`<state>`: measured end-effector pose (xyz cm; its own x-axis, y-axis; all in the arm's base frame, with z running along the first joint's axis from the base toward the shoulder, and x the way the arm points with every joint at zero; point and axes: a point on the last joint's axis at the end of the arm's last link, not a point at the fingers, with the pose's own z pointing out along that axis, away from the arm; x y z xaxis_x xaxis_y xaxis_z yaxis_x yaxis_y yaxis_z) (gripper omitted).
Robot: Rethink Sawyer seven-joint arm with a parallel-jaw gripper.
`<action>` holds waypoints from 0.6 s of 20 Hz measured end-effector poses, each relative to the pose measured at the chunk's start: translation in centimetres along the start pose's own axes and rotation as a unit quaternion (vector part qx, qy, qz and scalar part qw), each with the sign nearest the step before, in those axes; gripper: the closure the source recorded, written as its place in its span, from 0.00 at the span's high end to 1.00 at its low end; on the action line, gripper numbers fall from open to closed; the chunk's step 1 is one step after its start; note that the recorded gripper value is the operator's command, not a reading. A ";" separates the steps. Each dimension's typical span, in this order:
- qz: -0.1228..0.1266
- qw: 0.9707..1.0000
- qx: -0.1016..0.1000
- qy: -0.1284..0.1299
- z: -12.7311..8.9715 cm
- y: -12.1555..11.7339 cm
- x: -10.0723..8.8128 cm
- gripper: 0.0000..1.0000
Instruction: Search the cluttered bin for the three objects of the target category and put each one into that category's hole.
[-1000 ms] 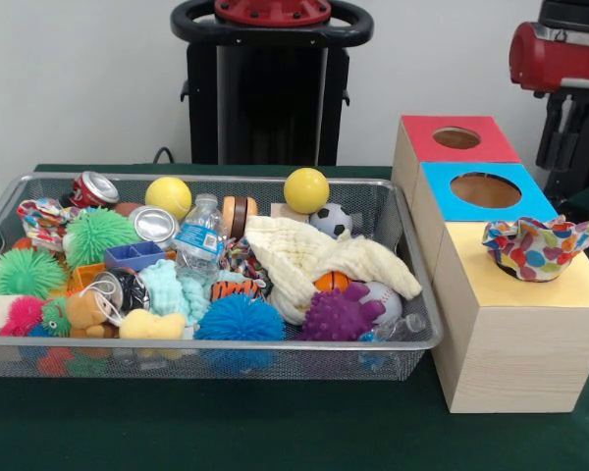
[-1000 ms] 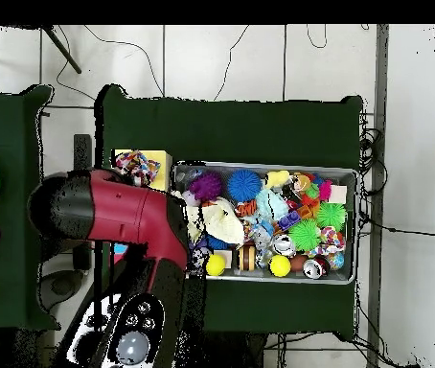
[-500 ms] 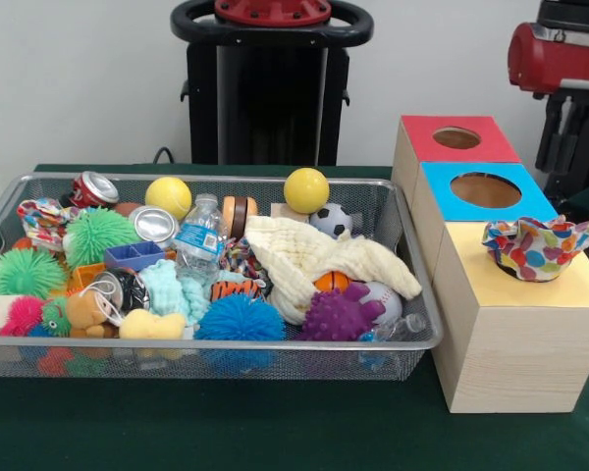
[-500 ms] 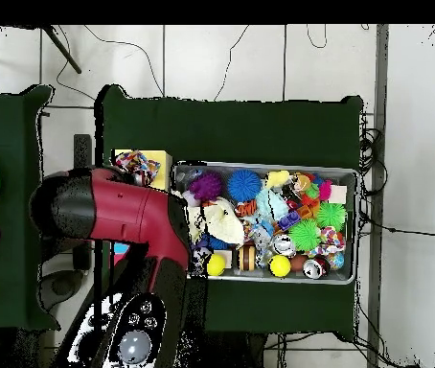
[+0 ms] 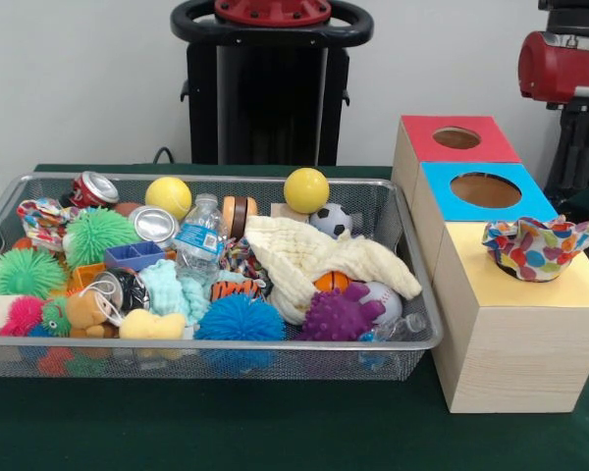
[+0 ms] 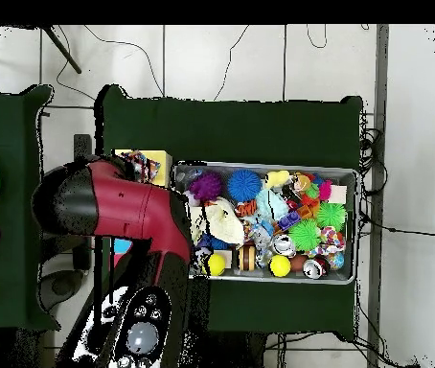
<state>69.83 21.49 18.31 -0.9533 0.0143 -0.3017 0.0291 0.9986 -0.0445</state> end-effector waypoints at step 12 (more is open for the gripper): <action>0.006 0.998 -0.012 -0.054 0.3 0.6 -1.9 0.00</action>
<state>71.75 22.04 18.54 -0.9150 0.0215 -0.4029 0.0312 0.9994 -0.0175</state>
